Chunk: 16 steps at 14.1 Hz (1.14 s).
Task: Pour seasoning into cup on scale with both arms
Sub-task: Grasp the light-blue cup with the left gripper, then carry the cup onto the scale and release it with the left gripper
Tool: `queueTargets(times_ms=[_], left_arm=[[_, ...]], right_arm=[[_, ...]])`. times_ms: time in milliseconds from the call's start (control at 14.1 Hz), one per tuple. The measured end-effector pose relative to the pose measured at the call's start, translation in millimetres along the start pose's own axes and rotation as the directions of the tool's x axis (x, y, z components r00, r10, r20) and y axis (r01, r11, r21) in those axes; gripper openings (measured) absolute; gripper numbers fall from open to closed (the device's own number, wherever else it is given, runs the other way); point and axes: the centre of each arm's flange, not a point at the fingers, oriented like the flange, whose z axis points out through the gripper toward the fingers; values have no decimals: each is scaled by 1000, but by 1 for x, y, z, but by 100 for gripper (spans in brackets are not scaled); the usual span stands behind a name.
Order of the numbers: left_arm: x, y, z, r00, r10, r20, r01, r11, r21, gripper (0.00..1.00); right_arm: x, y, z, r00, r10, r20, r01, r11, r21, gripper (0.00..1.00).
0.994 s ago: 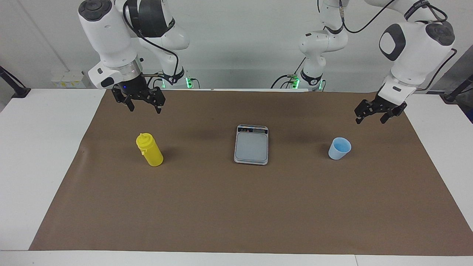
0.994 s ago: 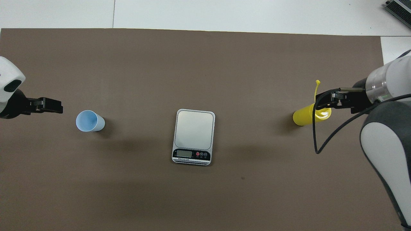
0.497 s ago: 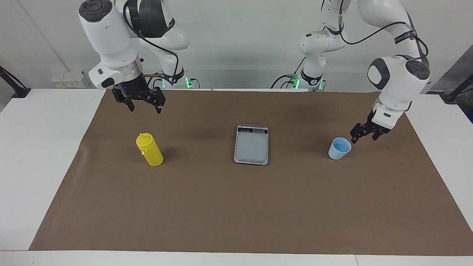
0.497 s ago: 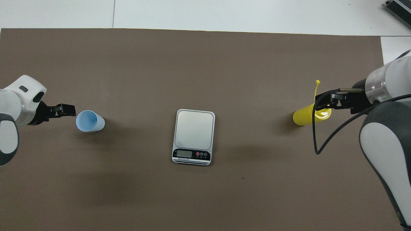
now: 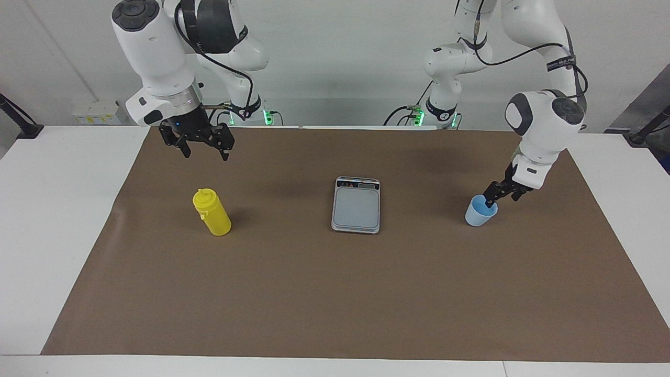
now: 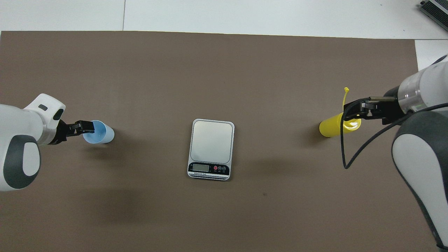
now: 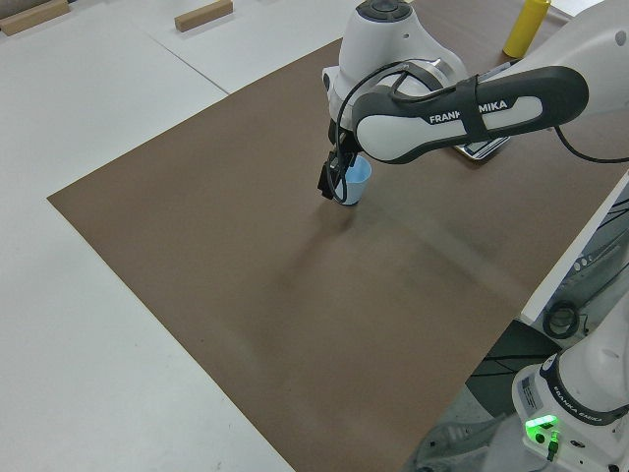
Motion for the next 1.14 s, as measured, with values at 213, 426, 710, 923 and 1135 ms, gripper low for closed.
queueTargets(times_ms=[213, 426, 710, 923, 1135], left_arm=[[-6, 4, 15, 1000, 0, 3, 0, 1000, -1, 100], [-8, 13, 29, 1000, -2, 12, 2, 1000, -4, 96], [-8, 14, 35, 1000, -3, 23, 3, 1000, -3, 48], [-8, 14, 36, 1000, -3, 24, 3, 1000, -3, 17], [6, 20, 12, 999, 2, 37, -2, 1000, -4, 4]], right_arm=[[0, 0, 0, 1000, 0, 0, 0, 1000, 0, 100], [-1, 0, 0, 1000, 0, 0, 0, 1000, 0, 100], [-1, 0, 0, 1000, 0, 1, 0, 1000, -1, 100], [-2, 0, 0, 1000, 0, 1, 0, 1000, -1, 100], [-2, 0, 0, 1000, 0, 1, 0, 1000, -1, 100]])
